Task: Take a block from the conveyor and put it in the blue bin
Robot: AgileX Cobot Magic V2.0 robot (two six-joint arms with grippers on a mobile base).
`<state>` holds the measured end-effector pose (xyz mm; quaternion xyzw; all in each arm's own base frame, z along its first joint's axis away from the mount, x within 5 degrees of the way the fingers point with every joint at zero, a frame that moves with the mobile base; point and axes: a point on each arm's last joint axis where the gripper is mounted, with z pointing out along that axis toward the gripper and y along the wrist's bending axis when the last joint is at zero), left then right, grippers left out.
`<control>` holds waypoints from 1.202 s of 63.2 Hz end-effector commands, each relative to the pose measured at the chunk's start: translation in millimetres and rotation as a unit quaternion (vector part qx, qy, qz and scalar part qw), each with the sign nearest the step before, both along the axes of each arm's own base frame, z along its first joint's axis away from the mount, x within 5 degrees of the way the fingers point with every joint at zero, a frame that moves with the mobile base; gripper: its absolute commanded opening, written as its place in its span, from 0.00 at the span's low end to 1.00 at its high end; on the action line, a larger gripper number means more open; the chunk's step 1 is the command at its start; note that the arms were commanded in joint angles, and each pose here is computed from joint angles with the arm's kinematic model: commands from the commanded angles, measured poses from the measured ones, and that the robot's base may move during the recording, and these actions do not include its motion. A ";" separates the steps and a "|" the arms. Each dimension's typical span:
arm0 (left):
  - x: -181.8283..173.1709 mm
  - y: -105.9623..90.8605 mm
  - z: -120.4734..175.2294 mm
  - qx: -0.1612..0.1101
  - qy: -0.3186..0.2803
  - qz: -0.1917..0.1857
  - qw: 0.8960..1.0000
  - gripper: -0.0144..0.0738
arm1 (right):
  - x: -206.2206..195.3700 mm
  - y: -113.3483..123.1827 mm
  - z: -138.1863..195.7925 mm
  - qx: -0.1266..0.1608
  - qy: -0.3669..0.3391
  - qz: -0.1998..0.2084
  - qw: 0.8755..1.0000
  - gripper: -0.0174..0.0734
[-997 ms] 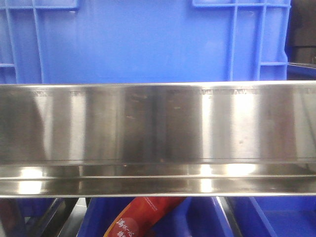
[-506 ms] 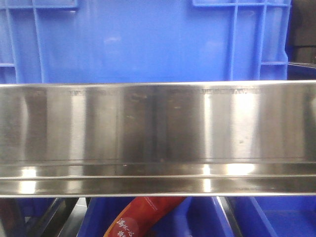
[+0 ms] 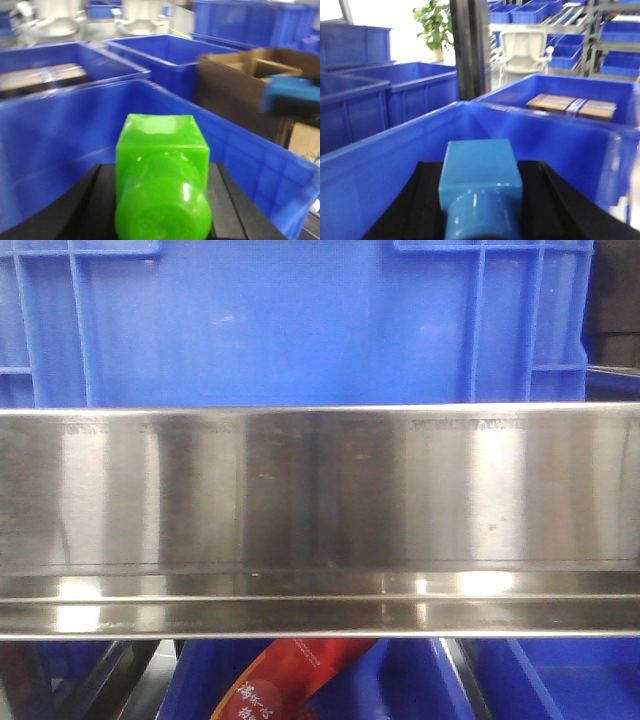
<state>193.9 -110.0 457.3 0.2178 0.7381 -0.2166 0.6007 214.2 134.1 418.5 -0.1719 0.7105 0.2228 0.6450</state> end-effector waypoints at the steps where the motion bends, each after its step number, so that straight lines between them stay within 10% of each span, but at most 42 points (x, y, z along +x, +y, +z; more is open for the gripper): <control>1: 16.4 -22.8 0.3 0.007 -0.028 -0.015 0.999 0.04 | 9.6 7.4 -0.5 0.001 -0.005 0.001 1.000 0.01; 18: 71.1 -64.1 -41.7 -0.020 0.056 -0.021 0.998 0.11 | 25.0 17.2 -18.3 -0.018 0.025 0.002 1.000 0.04; 31: 78.7 -68.6 -51.5 -0.013 0.070 -0.021 0.997 0.66 | 30.4 20.6 -25.3 -0.025 0.036 0.002 0.999 0.49; 39: 77.6 -67.6 -48.9 -0.018 0.065 -0.019 0.998 0.79 | 30.8 20.2 -25.6 -0.025 0.037 0.001 0.999 0.71; 51: 69.8 -62.2 -38.7 -0.024 0.050 -0.019 0.998 0.68 | 23.5 13.3 -16.7 -0.021 0.028 -0.002 0.999 0.64; 67: 46.1 -47.7 -12.4 -0.034 0.007 -0.020 0.999 0.03 | 1.4 -13.9 10.7 0.001 -0.012 -0.024 1.000 0.01; 76: 42.8 -36.6 -5.6 -0.040 -0.003 -0.007 0.999 0.04 | 4.3 -35.1 16.6 0.008 -0.023 -0.066 0.998 0.01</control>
